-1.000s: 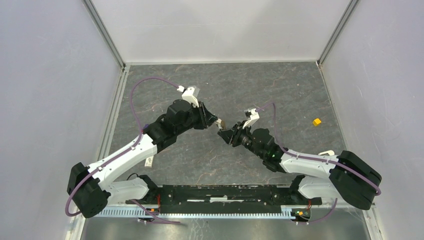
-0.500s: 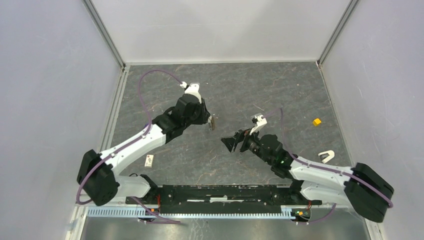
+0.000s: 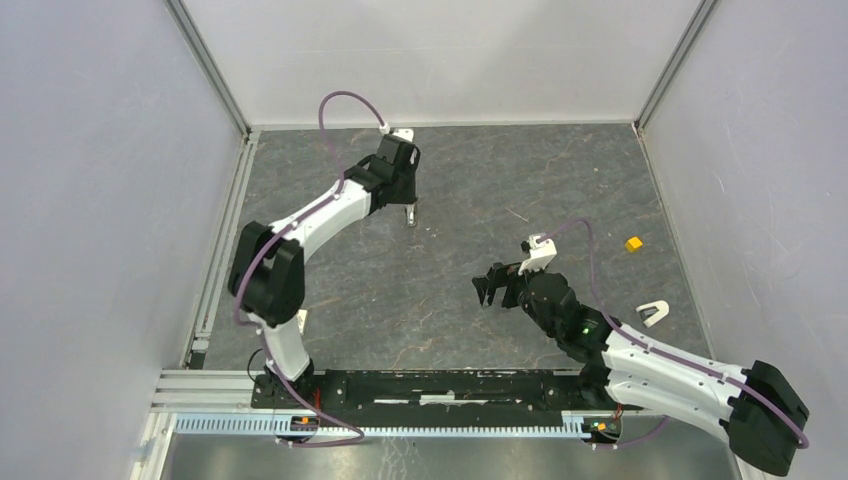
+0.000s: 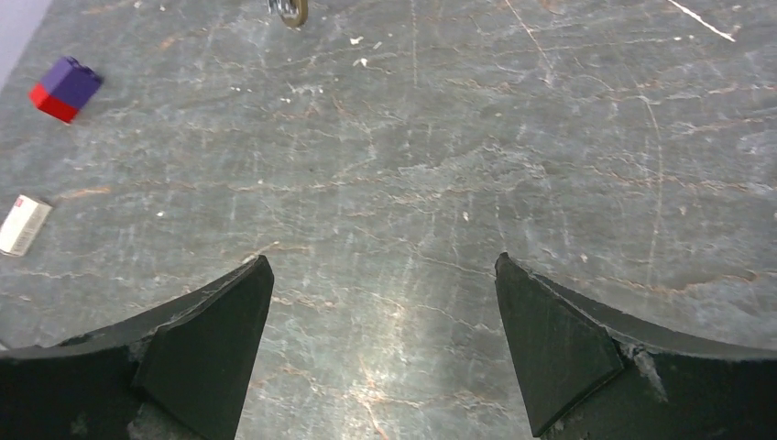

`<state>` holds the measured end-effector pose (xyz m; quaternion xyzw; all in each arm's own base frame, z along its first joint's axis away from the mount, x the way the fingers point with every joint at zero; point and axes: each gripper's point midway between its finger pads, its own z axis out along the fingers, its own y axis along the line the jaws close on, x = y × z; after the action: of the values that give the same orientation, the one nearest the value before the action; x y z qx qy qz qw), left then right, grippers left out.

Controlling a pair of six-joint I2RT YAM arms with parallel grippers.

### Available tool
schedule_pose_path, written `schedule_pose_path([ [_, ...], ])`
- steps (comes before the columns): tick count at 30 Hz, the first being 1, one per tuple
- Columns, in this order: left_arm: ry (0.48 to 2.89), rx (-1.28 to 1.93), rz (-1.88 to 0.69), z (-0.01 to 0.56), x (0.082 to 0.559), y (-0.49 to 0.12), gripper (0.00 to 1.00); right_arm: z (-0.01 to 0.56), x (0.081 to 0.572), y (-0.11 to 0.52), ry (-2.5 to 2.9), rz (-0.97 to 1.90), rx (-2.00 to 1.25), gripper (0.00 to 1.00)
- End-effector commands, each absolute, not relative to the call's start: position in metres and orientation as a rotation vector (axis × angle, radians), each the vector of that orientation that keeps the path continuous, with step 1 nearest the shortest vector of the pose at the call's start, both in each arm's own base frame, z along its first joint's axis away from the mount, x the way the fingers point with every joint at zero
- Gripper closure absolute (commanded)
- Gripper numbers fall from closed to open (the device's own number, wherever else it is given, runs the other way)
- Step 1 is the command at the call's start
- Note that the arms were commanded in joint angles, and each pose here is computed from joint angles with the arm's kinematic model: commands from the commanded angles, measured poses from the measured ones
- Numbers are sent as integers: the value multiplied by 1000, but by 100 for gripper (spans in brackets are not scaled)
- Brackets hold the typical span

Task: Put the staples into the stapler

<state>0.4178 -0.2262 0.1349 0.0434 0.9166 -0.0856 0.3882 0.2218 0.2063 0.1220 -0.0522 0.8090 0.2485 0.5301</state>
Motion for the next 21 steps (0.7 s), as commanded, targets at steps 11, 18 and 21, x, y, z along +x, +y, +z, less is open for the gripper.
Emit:
schedule_pose_path([
  [11, 2529, 379, -168, 86, 446, -239, 93, 145, 233, 195, 1887, 492, -122, 2],
  [18, 2543, 376, -174, 79, 450, -243, 66, 139, 236, 193, 1904, 460, -124, 2],
  [21, 2542, 379, -186, 82, 449, -244, 52, 138, 236, 195, 1914, 457, -125, 2],
])
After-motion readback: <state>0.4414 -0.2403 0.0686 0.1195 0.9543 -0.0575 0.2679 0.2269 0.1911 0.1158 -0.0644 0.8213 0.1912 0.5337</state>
